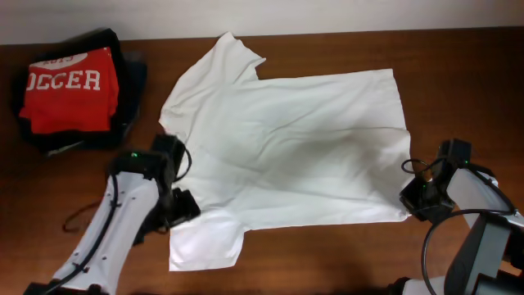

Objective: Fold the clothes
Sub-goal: 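Lower the left gripper to the bottom left hem and grasp it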

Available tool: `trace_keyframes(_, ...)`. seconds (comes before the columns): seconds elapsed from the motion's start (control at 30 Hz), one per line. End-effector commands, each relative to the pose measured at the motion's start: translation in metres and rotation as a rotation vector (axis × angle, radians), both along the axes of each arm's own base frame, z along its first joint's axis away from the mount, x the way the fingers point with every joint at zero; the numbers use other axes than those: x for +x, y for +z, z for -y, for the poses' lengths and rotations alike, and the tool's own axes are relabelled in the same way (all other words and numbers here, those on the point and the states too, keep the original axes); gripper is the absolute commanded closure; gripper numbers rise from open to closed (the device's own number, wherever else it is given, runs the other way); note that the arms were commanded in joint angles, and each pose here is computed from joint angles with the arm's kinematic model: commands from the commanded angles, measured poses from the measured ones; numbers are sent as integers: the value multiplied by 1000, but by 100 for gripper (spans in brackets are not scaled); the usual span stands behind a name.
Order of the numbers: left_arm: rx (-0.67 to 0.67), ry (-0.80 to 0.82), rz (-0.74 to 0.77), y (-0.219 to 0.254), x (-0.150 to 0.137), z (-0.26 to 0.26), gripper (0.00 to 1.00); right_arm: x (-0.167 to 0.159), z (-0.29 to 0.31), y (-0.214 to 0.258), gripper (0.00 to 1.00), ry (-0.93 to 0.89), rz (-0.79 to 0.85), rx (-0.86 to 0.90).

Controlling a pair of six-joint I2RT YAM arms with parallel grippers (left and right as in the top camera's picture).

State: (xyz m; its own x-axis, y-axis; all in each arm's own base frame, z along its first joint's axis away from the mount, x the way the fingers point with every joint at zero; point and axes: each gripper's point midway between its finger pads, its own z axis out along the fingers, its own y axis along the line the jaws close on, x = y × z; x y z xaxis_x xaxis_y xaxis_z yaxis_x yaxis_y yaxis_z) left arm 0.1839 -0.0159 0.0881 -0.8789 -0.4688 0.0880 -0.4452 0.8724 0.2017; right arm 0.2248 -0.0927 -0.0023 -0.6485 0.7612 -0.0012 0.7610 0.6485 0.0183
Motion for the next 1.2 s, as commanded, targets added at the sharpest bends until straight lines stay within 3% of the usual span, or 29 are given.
trace_keyframes(0.0, -14, 122, -15, -23, -13, -1, 32, -14, -1, -8, 89, 3, -55, -7)
trace_keyframes(0.03, -61, 146, -30, -30, -18, 5, 63, -15, -1, -8, 89, 3, -59, -6)
trace_keyframes(0.07, -105, 169, -53, -40, -26, 10, 77, -15, -1, -8, 89, 3, -59, -6)
trace_keyframes(0.13, -154, 107, -89, -58, -40, 14, 77, -15, -1, -8, 89, 3, -58, -6)
trace_keyframes(0.17, -251, -2, -97, -65, -44, 26, 66, -15, -1, -8, 88, 3, -58, -6)
trace_keyframes(0.2, -262, -50, -96, -66, -44, 26, 23, -15, -1, -8, 88, 3, -58, -6)
trace_keyframes(0.23, -264, -68, -94, -66, -44, 25, 1, -15, -1, -8, 88, 4, -58, -6)
trace_keyframes(0.4, -252, -86, -95, -66, -44, 22, 3, -15, -1, -8, 88, 4, -58, -6)
trace_keyframes(0.5, -211, -60, -84, -69, -42, 16, 16, -15, -1, -8, 88, 3, -58, -6)
trace_keyframes(0.57, -212, -61, -78, -74, -43, 16, 16, -15, -1, -8, 88, 3, -58, -6)
trace_keyframes(0.63, -201, -4, -98, -79, -52, 16, 13, -15, -1, -8, 88, 4, -58, -6)
trace_keyframes(0.67, -190, 48, -109, -81, -57, 15, 3, -15, -1, -8, 88, 4, -58, -6)
trace_keyframes(1.0, -291, 86, -33, -87, -40, 34, 1, -14, -1, -8, 87, 3, -57, -6)
trace_keyframes(1.17, -334, 103, -82, -106, -66, 39, 1, -14, -1, -8, 87, 3, -57, -6)
